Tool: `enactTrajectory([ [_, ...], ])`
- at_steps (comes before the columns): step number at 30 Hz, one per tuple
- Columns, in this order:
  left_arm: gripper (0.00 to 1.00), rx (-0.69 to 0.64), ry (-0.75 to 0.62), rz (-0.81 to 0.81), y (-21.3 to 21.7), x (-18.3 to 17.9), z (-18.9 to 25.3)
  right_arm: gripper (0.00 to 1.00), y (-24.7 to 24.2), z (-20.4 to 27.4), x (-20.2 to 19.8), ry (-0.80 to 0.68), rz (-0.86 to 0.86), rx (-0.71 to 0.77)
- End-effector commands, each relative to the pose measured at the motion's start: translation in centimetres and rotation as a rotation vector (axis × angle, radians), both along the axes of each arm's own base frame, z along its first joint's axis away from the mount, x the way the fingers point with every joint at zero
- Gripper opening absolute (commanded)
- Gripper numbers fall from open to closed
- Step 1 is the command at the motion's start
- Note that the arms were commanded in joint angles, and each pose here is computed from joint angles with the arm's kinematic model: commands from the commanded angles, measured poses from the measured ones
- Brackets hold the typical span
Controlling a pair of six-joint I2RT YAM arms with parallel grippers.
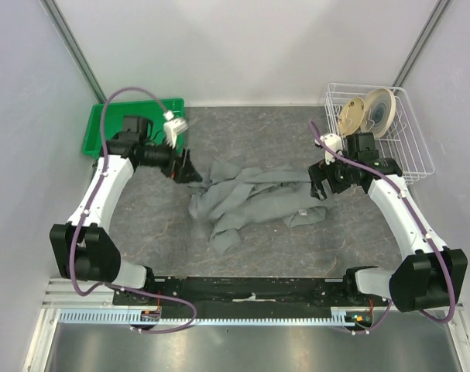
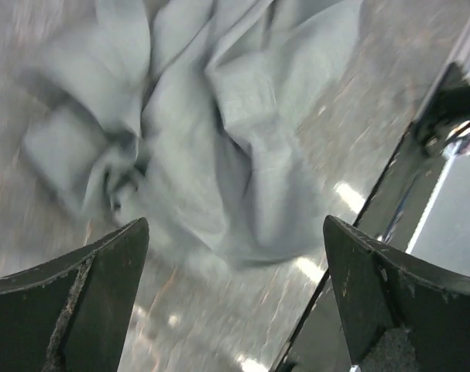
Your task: Pin the brooch onto the clothing
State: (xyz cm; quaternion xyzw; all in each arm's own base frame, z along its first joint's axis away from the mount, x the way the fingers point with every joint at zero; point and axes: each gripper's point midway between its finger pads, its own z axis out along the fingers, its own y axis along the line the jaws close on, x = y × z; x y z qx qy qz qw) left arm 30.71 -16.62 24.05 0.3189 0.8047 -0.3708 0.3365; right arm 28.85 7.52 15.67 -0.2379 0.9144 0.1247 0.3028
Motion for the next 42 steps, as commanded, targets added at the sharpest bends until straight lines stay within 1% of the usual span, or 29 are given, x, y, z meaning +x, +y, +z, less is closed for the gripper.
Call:
enactTrajectory([
  [1, 1.0, 0.107, -0.112, -0.057, 4.2, -1.9, -3.2, 0.98, 0.2, -0.5, -0.8, 0.013, 0.083, -0.015],
  [2, 1.0, 0.114, -0.14, -0.074, 4.0, -2.8, -3.1, 0.98, 0.3, -0.9, -1.1, 0.024, 0.103, -0.016],
  [3, 0.99, 0.122, -0.134, -0.087, 3.8, -3.4, -4.3, 0.98, 0.2, -1.5, -1.3, 0.044, 0.106, -0.016],
  [5, 0.98, 0.141, -0.158, -0.126, 3.0, -4.4, -4.9, 0.98, 0.6, -2.1, -1.4, 0.061, 0.121, -0.004],
  [6, 0.97, 0.147, -0.139, -0.135, 2.9, -5.0, -6.0, 0.98, 0.7, -2.6, -1.5, 0.081, 0.127, 0.003],
  [7, 0.96, 0.15, -0.165, -0.146, 2.4, -4.9, -6.2, 0.98, 0.8, -2.8, -1.5, 0.086, 0.13, 0.007],
  [9, 0.94, 0.182, -0.147, -0.154, 2.2, -5.3, -8.1, 0.98, 0.9, -3.6, -1.2, 0.099, 0.122, 0.007],
  [11, 0.93, 0.206, -0.149, -0.182, 1.3, -5.5, -9.0, 0.98, 0.7, -4.3, -0.8, 0.101, 0.105, -0.013],
  [12, 0.93, 0.233, -0.128, -0.182, 1.2, -5.6, -10.1, 0.98, 0.3, -5.0, -0.9, 0.119, 0.092, -0.039],
  [13, 0.93, 0.232, -0.118, -0.196, 0.4, -5.9, -10.3, 0.98, 0.0, -5.3, -0.8, 0.123, 0.082, -0.056],
  [18, 0.96, 0.299, -0.151, -0.205, -1.3, -5.1, -12.1, 0.98, -1.8, -7.4, -0.9, 0.129, 0.036, -0.152],
  [19, 0.96, 0.314, -0.127, -0.21, -1.6, -5.2, -13.0, 0.98, -2.6, -7.7, -0.7, 0.123, 0.007, -0.191],
  [20, 0.97, 0.325, -0.125, -0.238, -2.4, -5.7, -13.5, 0.98, -2.9, -7.8, -0.3, 0.11, -0.016, -0.204],
  [23, 0.97, 0.376, -0.099, -0.241, -3.4, -5.9, -15.6, 0.98, -3.6, -8.5, 0.0, 0.11, -0.059, -0.228],
  [24, 0.96, 0.399, -0.109, -0.226, -3.4, -5.4, -16.1, 0.98, -3.6, -9.0, -0.1, 0.124, -0.065, -0.231],
  [26, 0.89, 0.427, -0.077, -0.223, -3.8, -5.5, -17.4, 0.97, -3.6, -9.5, 0.2, 0.126, -0.081, -0.226],
  [27, 0.85, 0.446, -0.074, -0.207, -3.7, -5.1, -17.6, 0.92, -3.7, -9.8, 0.3, 0.135, -0.089, -0.231],
  [28, 0.76, 0.462, -0.057, -0.204, -3.6, -5.1, -18.0, 0.89, -3.7, -10.0, 0.4, 0.136, -0.097, -0.232],
  [29, 0.71, 0.49, -0.047, -0.187, -3.3, -4.6, -18.4, 0.83, -3.6, -10.2, 0.6, 0.14, -0.105, -0.226],
  [30, 0.65, 0.509, -0.02, -0.173, -3.0, -4.7, -18.7, 0.81, -3.6, -10.3, 0.7, 0.142, -0.109, -0.223],
  [31, 0.51, 0.521, -0.012, -0.158, -2.9, -4.5, -18.8, 0.78, -3.6, -10.3, 0.8, 0.142, -0.116, -0.22],
  [33, 0.42, 0.515, -0.015, -0.138, -2.8, -4.3, -18.0, 0.65, -2.9, -10.2, 0.9, 0.142, -0.101, -0.187],
  [34, 0.29, 0.497, -0.021, -0.141, -2.9, -4.5, -17.4, 0.56, -2.6, -10.0, 1.0, 0.138, -0.096, -0.173],
  [35, 0.21, 0.45, -0.026, -0.161, -3.5, -5.0, -16.5, 0.32, -2.4, -9.6, 1.1, 0.126, -0.093, -0.158],
  [36, 0.14, 0.407, -0.054, -0.16, -3.9, -5.2, -14.7, 0.19, -2.0, -9.1, 1.2, 0.117, -0.086, -0.136],
  [37, 0.02, 0.385, -0.055, -0.156, -3.9, -5.5, -13.7, 0.06, -1.8, -8.7, 1.2, 0.107, -0.082, -0.128],
  [38, 0.02, 0.341, -0.07, -0.161, -4.2, -5.6, -12.3, 0.0, -1.7, -7.7, 1.4, 0.078, -0.082, -0.119],
  [40, 0.02, 0.284, -0.115, -0.115, -3.3, -5.3, -9.3, 0.0, -1.2, -6.2, 1.4, 0.039, -0.06, -0.091],
  [42, 0.02, 0.221, -0.168, -0.078, -2.7, -5.0, -6.4, 0.0, -0.8, -3.4, 1.7, -0.047, -0.05, -0.059],
])
